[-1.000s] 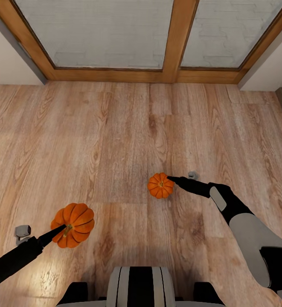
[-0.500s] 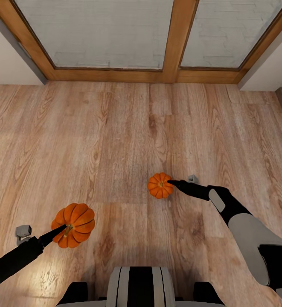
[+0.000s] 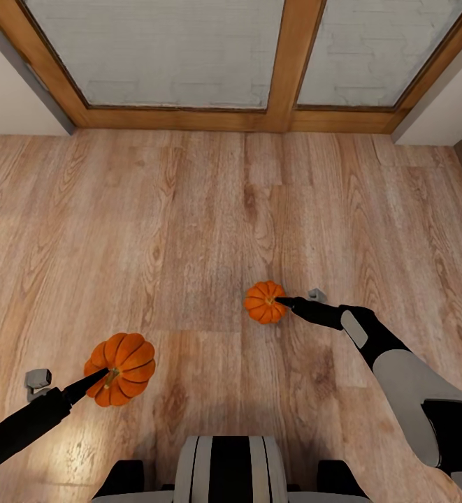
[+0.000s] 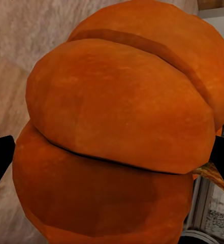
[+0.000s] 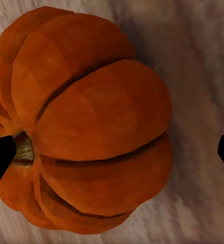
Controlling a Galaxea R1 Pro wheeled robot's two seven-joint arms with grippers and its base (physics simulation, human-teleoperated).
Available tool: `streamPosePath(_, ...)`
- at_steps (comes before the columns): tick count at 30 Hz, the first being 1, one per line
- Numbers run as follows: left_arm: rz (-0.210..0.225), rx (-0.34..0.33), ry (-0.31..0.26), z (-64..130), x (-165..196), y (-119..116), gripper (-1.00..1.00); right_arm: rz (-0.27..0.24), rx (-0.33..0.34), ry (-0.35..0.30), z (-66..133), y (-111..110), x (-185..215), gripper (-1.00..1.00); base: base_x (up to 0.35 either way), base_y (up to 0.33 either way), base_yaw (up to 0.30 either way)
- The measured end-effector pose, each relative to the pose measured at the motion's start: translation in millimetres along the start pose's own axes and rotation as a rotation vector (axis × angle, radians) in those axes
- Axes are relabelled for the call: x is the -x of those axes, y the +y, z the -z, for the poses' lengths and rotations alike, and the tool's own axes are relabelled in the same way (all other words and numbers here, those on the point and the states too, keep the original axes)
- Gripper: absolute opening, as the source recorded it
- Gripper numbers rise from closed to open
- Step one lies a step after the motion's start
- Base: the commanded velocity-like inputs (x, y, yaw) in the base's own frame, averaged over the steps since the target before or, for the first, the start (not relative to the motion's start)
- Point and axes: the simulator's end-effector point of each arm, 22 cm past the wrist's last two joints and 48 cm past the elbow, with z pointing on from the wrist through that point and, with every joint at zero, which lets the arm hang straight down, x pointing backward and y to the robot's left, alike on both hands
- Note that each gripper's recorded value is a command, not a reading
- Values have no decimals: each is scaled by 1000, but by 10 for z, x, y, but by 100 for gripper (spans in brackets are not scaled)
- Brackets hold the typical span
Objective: Place each of the two pumpkins and all three candles from the living room inside a cabinet in the living room (use any cabinet), then make sure every cabinet is closed, and position the cauldron so it is next to a table in the living room.
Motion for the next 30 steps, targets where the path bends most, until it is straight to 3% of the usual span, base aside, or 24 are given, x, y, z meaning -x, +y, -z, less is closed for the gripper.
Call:
streamPosePath(11,-1,0,0,2,3,0,-100,5,12,-6,0,43,26,100,0,0,11)
streamPosePath(26,0,2,1,2,1,4,-100,5,16,-1,-17,68,7,100,0,0,226)
streamPosePath(27,-1,2,1,2,1,5,-100,4,17,-1,-19,73,6,-100,0,0,58)
streamPosePath(30,-2,2,1,2,2,5,-100,4,17,4,-21,74,-1,-100,0,0,29)
